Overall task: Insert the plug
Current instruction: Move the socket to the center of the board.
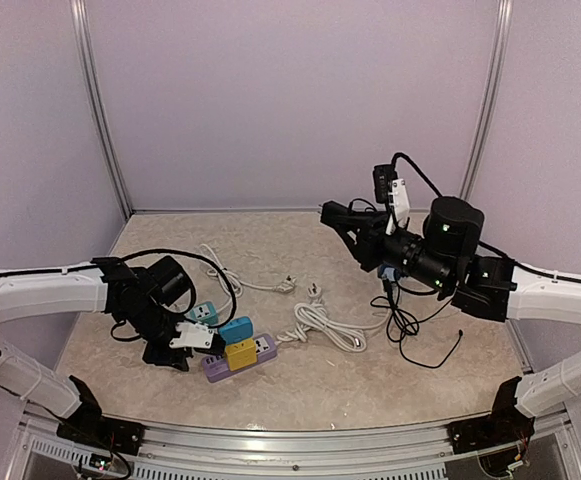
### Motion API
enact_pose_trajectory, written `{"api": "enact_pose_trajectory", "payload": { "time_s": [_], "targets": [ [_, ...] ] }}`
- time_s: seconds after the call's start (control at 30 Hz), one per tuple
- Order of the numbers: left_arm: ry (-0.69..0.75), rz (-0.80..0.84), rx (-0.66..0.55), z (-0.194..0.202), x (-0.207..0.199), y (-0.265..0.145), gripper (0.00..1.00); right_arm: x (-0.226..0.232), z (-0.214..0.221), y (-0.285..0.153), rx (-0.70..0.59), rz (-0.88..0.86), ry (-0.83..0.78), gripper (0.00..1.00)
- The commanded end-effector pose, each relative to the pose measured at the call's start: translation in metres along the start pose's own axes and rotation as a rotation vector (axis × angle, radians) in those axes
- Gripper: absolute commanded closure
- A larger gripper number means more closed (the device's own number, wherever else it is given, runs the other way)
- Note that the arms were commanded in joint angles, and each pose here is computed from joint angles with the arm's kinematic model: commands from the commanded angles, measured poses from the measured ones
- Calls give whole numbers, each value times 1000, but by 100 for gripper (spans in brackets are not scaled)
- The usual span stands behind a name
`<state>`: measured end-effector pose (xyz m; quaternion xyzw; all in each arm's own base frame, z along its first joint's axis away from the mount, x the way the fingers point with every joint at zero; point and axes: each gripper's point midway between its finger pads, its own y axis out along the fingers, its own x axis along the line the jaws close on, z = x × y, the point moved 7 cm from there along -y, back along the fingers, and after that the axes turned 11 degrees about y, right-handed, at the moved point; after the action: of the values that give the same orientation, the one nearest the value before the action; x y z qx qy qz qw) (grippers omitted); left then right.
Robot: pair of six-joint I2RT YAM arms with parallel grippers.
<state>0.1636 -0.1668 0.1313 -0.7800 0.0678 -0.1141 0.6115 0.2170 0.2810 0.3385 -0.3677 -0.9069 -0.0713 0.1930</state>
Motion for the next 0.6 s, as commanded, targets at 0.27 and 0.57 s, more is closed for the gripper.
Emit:
{"api": "enact_pose_trajectory", "payload": {
  "time_s": [0.27,0.57],
  "targets": [
    [-170,-128,-37,6,18,43,69,-13,-24,-44,-140,47,16,100],
    [-225,-123,-104,-10,27,48,69,-20,-29,-66,-188,90,8,100]
  ]
}}
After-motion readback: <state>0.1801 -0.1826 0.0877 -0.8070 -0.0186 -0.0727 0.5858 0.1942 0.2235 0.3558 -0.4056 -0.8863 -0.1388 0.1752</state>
